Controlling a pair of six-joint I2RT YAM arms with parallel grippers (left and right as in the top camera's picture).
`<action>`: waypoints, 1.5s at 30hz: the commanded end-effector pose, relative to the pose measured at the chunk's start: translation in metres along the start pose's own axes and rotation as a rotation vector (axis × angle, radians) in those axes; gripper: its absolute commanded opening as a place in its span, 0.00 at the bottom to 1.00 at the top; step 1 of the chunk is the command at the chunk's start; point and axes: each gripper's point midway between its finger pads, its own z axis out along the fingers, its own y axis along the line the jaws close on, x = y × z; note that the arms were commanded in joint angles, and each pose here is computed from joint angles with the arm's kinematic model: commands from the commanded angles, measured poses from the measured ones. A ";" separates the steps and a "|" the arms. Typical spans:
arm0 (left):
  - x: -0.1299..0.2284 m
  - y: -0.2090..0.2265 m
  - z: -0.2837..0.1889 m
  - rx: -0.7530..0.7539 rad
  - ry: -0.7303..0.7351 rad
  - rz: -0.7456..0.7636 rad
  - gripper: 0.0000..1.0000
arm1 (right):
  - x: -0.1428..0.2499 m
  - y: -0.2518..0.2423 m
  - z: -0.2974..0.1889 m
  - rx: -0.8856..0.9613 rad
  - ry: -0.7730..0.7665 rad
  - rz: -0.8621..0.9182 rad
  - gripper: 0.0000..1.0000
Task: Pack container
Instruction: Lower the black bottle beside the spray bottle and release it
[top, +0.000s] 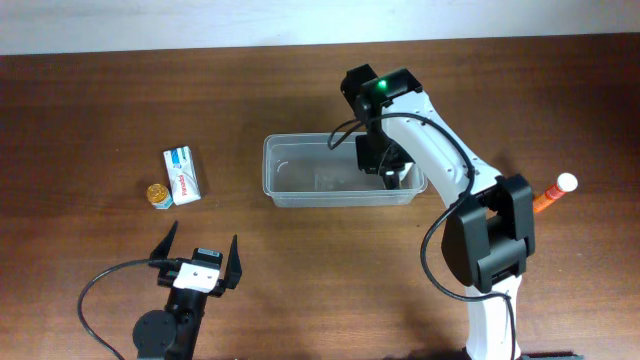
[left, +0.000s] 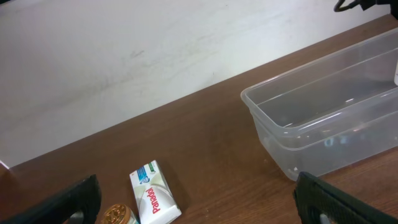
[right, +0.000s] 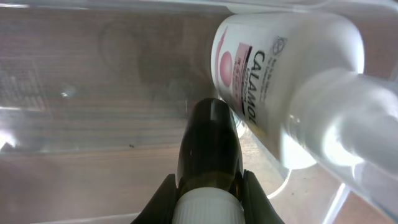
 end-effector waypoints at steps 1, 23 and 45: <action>0.002 0.002 0.000 -0.012 0.003 -0.006 0.99 | -0.004 -0.007 0.001 0.026 -0.016 0.020 0.14; 0.002 0.002 0.000 -0.012 0.003 -0.006 1.00 | -0.004 -0.005 0.016 0.025 -0.020 0.020 0.37; 0.002 0.002 0.000 -0.012 0.003 -0.006 1.00 | -0.004 -0.007 0.006 0.024 -0.022 0.017 0.43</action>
